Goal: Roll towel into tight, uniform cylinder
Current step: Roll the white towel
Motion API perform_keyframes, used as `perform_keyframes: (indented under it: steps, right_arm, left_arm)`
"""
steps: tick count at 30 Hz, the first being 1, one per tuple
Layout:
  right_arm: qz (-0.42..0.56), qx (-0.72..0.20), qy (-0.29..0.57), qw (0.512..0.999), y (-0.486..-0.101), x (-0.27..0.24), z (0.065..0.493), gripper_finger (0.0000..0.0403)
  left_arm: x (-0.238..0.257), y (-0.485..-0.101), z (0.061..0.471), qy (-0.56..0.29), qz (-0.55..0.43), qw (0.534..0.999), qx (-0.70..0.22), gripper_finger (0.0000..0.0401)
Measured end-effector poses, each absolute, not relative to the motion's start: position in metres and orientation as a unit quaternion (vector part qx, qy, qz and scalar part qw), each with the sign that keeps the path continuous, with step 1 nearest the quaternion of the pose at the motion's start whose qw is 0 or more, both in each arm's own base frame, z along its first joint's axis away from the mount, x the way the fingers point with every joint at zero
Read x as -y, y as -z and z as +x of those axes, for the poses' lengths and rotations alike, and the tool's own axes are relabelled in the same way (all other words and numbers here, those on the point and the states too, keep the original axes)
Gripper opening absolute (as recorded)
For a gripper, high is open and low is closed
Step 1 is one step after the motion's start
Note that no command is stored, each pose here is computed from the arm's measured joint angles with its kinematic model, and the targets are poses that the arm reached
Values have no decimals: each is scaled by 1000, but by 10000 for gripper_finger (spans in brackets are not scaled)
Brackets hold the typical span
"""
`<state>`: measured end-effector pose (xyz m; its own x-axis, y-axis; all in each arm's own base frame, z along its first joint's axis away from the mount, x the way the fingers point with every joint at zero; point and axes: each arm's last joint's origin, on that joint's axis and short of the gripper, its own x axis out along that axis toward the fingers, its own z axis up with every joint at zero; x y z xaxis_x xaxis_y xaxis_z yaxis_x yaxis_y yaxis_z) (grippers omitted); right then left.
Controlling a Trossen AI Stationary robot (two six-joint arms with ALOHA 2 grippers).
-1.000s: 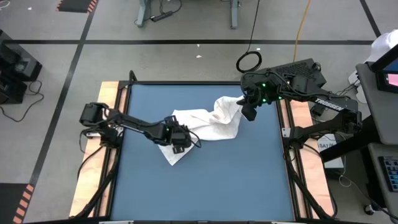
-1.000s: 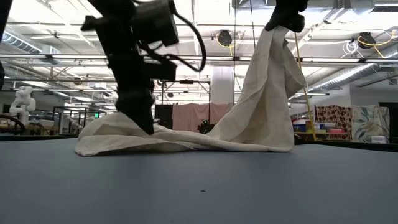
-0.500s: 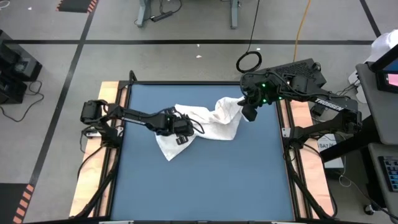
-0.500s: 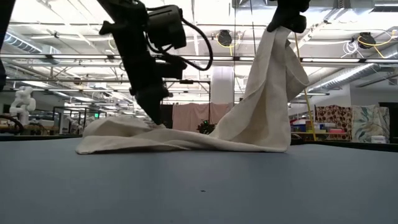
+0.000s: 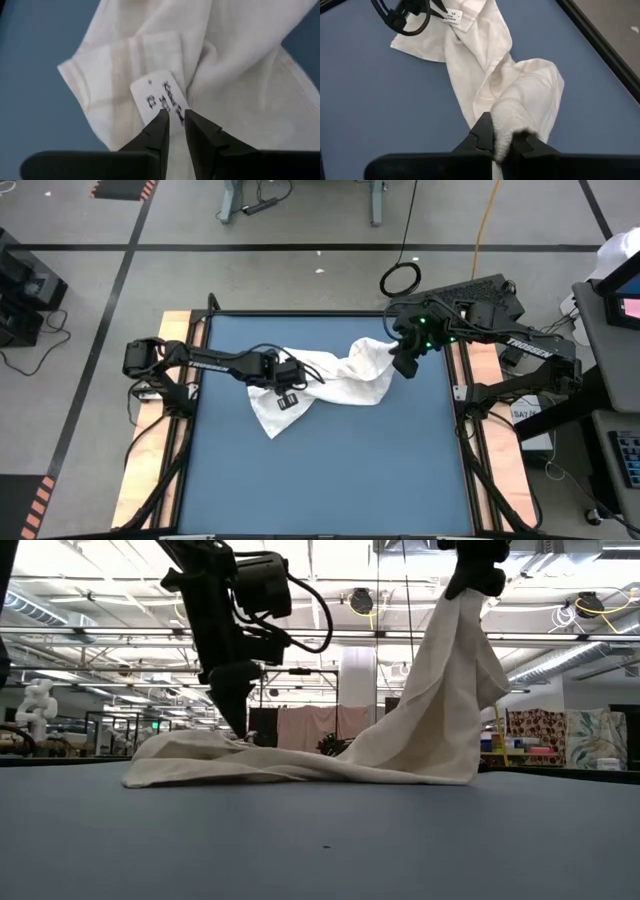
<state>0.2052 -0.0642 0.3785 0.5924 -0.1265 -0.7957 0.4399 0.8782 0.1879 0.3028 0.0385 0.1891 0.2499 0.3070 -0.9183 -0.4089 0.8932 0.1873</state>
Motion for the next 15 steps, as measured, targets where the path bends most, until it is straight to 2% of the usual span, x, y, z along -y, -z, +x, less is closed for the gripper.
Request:
perform_keyframes:
  steps: [4,8,12,15]
  right_arm:
    - [190,-421,155,873,-379,64,205,0]
    - [189,-422,154,873,-379,64,205,0]
    - [189,-422,153,873,-379,64,205,0]
    - [189,-423,152,873,-379,64,205,0]
  left_arm:
    - [-40,-189,304,-226,-45,792,-565,68]
    - [-37,-189,306,-179,-54,801,-568,68]
    - [-29,-188,305,-165,-73,798,-575,69]
    - [-18,-189,298,-163,-58,781,-600,85]
